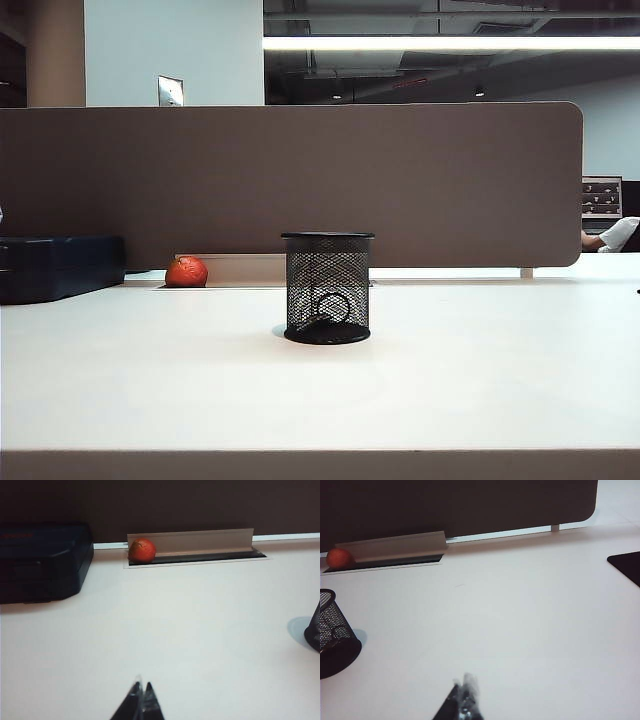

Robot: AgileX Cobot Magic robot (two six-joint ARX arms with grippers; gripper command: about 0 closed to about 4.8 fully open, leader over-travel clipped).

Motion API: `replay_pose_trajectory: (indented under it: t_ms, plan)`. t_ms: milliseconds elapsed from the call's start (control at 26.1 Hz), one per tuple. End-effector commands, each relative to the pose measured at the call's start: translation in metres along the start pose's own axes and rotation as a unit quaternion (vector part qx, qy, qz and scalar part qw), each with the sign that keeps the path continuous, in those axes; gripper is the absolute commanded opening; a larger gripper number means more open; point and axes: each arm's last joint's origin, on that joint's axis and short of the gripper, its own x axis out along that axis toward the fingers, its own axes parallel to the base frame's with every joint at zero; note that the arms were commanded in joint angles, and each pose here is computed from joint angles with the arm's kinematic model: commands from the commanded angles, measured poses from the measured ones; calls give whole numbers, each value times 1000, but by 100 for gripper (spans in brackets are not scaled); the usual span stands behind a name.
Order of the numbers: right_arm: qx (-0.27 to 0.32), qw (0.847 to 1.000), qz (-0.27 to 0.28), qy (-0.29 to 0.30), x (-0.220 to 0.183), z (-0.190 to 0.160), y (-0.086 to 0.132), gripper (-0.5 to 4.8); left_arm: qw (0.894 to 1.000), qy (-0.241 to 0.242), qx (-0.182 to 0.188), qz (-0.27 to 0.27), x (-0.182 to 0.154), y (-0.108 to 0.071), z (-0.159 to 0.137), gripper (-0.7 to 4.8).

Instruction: Pick up a bunch of keys from the table, then put them into the black basket.

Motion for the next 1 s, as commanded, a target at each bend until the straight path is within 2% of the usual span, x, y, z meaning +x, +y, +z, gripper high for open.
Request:
replay_pose_trajectory:
  t_ms: [38, 268, 574, 995]
  plan:
    - [-13, 1000, 5, -14, 4, -9, -2, -9, 1000, -5, 9, 2, 0, 0, 1, -6]
    - [-26, 1000, 1, -12, 5, -12, -3, -9, 1000, 16, 3, 4, 0, 0, -3, -5]
    - [-21, 1000, -4, 16, 5, -17, -3, -9, 1000, 17, 3, 3, 0, 0, -3, -5]
    - [-21, 1000, -4, 17, 5, -17, -3, -9, 1000, 17, 3, 3, 0, 0, -3, -5]
